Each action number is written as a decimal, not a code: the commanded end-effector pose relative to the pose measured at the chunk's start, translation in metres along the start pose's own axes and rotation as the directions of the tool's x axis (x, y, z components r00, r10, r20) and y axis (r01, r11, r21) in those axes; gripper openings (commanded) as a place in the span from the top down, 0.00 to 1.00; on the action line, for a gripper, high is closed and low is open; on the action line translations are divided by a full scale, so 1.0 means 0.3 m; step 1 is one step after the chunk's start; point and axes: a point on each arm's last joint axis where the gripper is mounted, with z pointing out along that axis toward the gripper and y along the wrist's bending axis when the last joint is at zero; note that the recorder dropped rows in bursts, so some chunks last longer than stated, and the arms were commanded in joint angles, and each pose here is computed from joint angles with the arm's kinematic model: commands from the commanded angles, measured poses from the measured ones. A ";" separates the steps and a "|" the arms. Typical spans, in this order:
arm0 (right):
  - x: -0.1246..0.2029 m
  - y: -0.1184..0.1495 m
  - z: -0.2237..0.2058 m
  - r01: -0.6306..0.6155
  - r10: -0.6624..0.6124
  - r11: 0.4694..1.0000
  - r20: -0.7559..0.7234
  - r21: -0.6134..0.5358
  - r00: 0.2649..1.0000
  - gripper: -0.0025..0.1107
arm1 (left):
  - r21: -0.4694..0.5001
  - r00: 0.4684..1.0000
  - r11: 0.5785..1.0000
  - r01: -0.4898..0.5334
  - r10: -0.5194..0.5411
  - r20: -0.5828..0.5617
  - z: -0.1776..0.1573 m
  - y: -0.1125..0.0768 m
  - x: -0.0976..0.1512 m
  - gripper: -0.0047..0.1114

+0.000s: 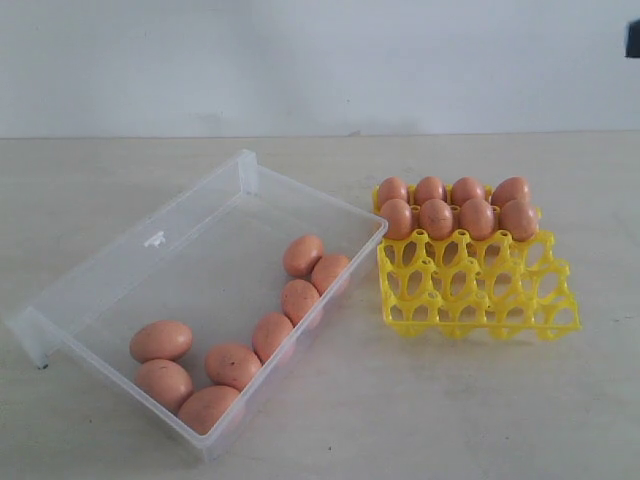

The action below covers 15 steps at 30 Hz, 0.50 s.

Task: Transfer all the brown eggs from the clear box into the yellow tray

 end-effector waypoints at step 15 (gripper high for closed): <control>0.218 -0.178 -0.033 0.074 0.048 0.813 -0.193 0.577 0.980 0.98 | -0.001 1.000 1.000 -0.001 0.001 0.008 -0.001 0.001 -0.006 0.60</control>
